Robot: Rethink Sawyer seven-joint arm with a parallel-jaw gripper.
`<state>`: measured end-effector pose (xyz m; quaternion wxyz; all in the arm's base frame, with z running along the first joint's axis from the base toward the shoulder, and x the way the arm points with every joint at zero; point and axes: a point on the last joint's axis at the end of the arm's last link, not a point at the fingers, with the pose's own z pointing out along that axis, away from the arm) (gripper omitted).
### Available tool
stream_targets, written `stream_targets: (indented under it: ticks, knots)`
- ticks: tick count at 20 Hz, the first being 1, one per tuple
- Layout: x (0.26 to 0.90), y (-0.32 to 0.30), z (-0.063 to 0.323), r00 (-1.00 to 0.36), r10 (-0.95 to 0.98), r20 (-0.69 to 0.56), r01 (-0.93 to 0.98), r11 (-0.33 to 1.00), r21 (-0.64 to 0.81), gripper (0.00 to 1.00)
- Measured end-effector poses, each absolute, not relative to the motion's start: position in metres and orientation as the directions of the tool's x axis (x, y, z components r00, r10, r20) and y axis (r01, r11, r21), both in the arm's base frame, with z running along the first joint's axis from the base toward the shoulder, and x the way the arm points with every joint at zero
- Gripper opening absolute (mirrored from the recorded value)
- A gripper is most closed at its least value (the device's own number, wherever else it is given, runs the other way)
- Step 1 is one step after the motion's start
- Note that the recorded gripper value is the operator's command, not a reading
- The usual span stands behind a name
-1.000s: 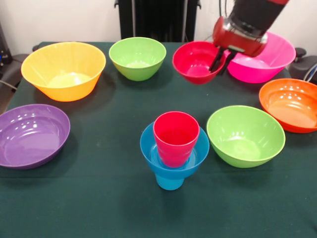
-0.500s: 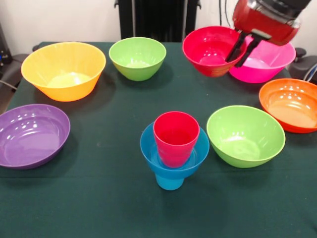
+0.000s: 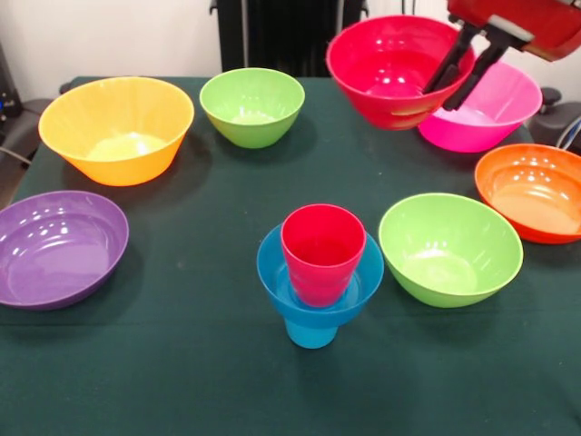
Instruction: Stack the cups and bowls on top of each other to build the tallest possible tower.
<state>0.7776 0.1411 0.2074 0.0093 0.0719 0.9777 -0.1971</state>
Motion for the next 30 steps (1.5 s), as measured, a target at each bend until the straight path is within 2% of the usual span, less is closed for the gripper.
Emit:
stream_targets:
  ticks: [8, 14, 30]
  knots:
    - [0.838, 0.069, 0.231, -0.976, 0.208, -0.062, 0.215, 0.886, -0.41, 0.0]
    - [0.865, 0.05, 0.231, -0.973, 0.221, -0.064, 0.228, 0.884, -0.408, 0.0]
    - [0.904, 0.117, 0.219, -0.985, 0.161, -0.057, 0.171, 0.936, -0.307, 0.0]
